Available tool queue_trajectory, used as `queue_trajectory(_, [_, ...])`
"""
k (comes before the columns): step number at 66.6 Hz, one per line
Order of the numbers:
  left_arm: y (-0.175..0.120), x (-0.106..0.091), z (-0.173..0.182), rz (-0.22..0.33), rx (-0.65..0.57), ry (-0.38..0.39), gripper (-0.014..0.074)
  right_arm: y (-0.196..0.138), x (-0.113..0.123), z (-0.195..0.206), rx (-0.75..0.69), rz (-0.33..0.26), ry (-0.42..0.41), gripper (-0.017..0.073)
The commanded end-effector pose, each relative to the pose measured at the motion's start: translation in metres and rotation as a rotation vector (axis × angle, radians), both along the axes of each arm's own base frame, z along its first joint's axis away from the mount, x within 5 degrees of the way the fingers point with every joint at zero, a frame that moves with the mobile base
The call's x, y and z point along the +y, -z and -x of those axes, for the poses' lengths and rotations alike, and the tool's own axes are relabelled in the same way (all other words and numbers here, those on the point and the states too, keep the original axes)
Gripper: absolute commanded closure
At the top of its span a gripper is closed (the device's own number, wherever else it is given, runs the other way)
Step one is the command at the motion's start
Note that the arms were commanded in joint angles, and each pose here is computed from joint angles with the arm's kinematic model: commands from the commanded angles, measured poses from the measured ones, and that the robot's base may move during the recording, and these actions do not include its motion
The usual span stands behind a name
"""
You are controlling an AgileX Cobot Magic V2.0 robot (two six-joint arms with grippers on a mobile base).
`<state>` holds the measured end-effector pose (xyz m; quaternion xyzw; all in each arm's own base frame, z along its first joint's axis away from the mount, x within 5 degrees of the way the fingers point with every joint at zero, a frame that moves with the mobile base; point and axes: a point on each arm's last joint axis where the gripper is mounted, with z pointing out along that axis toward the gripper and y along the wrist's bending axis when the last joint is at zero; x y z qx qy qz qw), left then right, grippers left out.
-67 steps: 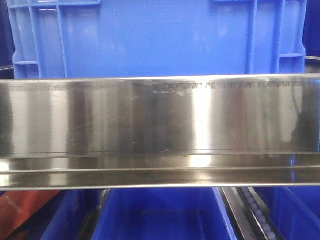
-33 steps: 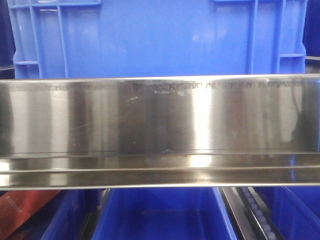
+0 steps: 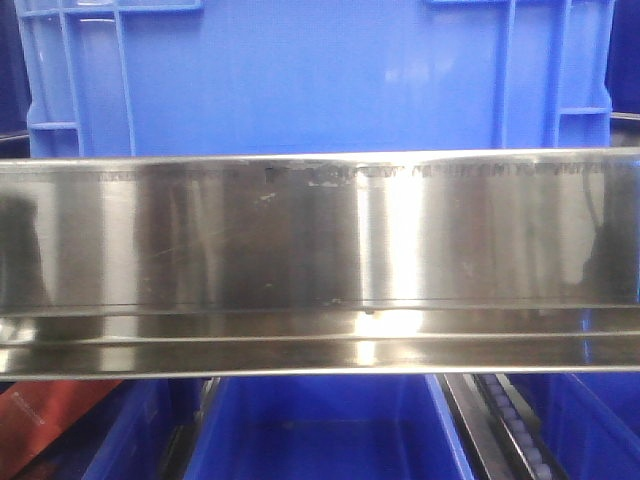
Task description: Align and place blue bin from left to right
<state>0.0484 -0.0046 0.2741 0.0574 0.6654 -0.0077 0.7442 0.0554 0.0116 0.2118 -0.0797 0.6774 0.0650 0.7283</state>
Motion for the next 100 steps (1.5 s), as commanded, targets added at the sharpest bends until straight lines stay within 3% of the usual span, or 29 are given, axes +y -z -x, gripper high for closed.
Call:
queue_trajectory(1, [0.010,0.004,0.003,-0.030,0.042,-0.073,0.0704,-0.002,-0.001,0.000,-0.028,-0.009,0.008,0.0638])
queue_trajectory(8, [0.020,0.006,0.003,-0.018,0.029,-0.124,0.0704,-0.002,-0.001,0.000,-0.028,-0.009,0.008,0.0638])
queue_trajectory(22, [0.048,0.006,-0.004,0.002,0.064,-0.123,0.0704,-0.002,-0.001,0.000,-0.028,-0.009,0.008,0.0638])
queue_trajectory(29, [0.060,0.006,-0.008,0.041,0.028,-0.119,0.0704,-0.002,-0.001,0.000,-0.028,-0.009,0.008,0.0638])
queue_trajectory(34, [0.055,0.006,-0.007,0.049,-0.039,-0.116,0.0704,-0.002,-0.001,0.000,-0.028,-0.009,0.008,0.0638])
queue_trajectory(39, [0.058,0.006,-0.008,0.054,-0.004,-0.113,0.0704,-0.002,-0.001,0.000,-0.028,-0.009,0.008,0.0638])
queue_trajectory(44, [0.059,0.006,-0.008,0.094,0.001,-0.108,0.0704,-0.002,-0.001,0.000,-0.028,-0.009,0.008,0.0638])
queue_trajectory(58, [0.058,0.006,-0.007,0.097,-0.006,-0.108,0.0704,-0.002,-0.001,0.000,-0.028,-0.009,0.008,0.0638])
queue_trajectory(74, [0.058,0.002,-0.007,0.098,-0.008,-0.043,0.0704,-0.002,-0.001,0.000,-0.028,-0.009,0.008,0.0638])
queue_trajectory(100, [0.059,0.003,-0.008,0.097,0.007,-0.053,0.0704,-0.002,-0.001,0.000,-0.028,-0.009,0.008,0.0638])
